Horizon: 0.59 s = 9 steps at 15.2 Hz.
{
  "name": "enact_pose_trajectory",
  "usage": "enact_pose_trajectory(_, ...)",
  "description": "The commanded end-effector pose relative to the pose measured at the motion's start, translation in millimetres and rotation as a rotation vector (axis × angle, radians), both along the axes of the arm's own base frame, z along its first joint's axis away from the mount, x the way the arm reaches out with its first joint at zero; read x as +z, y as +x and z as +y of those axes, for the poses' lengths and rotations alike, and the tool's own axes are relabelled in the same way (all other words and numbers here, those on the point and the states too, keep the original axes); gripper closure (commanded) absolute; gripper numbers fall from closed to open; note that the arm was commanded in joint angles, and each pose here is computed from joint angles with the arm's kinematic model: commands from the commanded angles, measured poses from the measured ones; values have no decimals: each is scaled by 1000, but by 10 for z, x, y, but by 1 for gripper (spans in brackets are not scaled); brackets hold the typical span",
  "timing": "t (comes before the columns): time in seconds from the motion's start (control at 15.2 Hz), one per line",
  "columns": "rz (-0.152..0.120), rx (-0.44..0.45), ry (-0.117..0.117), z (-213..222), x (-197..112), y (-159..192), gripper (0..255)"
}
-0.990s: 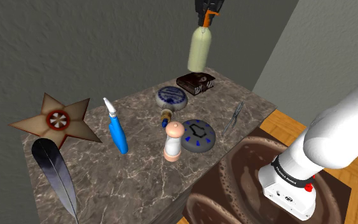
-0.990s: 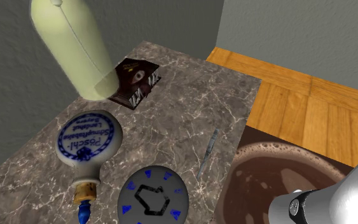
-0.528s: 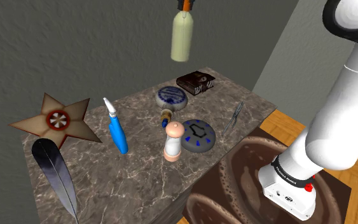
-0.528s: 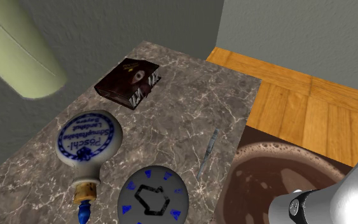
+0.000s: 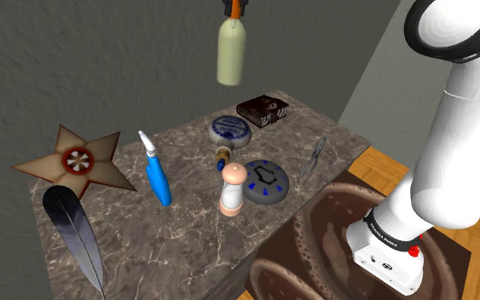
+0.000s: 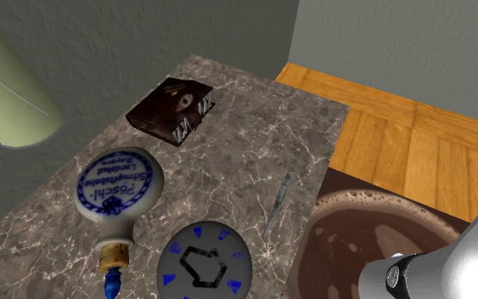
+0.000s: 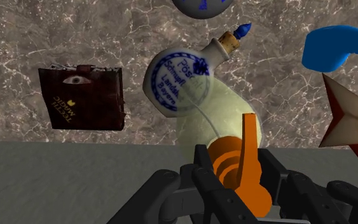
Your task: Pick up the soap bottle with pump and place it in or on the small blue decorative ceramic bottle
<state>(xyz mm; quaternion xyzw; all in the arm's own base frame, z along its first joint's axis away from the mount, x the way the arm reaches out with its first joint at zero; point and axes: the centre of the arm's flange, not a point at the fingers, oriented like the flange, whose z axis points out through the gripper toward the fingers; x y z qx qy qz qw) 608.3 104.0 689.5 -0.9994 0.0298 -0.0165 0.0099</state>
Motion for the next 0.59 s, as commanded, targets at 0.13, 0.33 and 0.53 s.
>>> enact_pose_trajectory(0.13, -1, 0, 0, -12, -200, -4, 255)
enact_pose_trajectory(0.33, -1, 0, 0, -12, -359, -4, 255)
enact_pose_trajectory(0.53, -1, 0, 0, -12, -517, -4, 255)
